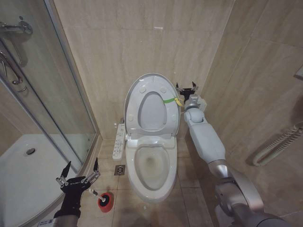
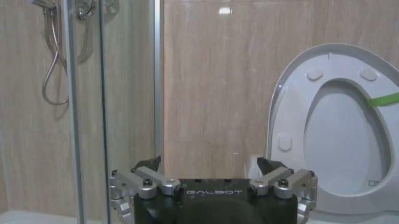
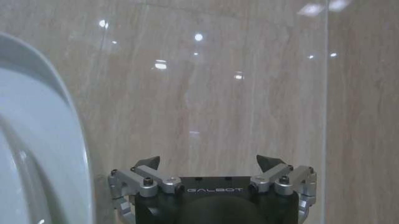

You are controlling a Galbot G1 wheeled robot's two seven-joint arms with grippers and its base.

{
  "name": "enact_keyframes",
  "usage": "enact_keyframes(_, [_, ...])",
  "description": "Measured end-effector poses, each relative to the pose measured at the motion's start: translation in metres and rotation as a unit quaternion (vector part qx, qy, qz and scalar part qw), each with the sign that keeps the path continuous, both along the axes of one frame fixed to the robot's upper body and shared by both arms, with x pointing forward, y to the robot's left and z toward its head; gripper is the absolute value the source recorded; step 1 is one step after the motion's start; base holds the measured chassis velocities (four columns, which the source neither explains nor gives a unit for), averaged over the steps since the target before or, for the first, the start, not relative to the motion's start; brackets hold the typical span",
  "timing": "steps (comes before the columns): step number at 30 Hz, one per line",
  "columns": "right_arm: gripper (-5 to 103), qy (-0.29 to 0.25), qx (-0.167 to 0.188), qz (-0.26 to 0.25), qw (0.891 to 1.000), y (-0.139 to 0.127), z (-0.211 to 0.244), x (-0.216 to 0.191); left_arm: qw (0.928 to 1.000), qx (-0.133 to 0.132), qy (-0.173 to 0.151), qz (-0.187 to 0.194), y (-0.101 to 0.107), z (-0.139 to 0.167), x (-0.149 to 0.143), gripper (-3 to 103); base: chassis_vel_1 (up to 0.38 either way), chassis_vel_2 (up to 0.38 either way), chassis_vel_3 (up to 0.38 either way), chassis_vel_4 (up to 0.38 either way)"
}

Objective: Open the toilet lid, clean the toilet bowl with a toilet brush, close the toilet lid, and flush.

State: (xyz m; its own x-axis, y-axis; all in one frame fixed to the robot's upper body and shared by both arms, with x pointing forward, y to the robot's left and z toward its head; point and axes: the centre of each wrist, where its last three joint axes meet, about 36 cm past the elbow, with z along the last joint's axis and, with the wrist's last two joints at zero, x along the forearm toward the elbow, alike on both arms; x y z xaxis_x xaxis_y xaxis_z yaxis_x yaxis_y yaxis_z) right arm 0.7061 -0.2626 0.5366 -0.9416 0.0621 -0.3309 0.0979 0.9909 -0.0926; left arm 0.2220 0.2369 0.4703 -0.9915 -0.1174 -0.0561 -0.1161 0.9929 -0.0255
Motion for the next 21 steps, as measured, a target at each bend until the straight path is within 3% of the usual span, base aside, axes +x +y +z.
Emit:
enact_keyframes(11, [100, 0.002, -0.004, 0.027, 1.0, -0.013, 0.002, -0.02, 1.0, 0.0, 0.0, 0.0, 0.0, 0.0, 0.0, 100, 0.0, 0.0, 0.0, 0.0])
enact_keyframes(21, [100, 0.023, -0.001, 0.041, 0.999, -0.042, -0.018, -0.075, 1.0, 0.0, 0.0, 0.0, 0.0, 0.0, 0.0, 100, 0.0, 0.0, 0.0, 0.0])
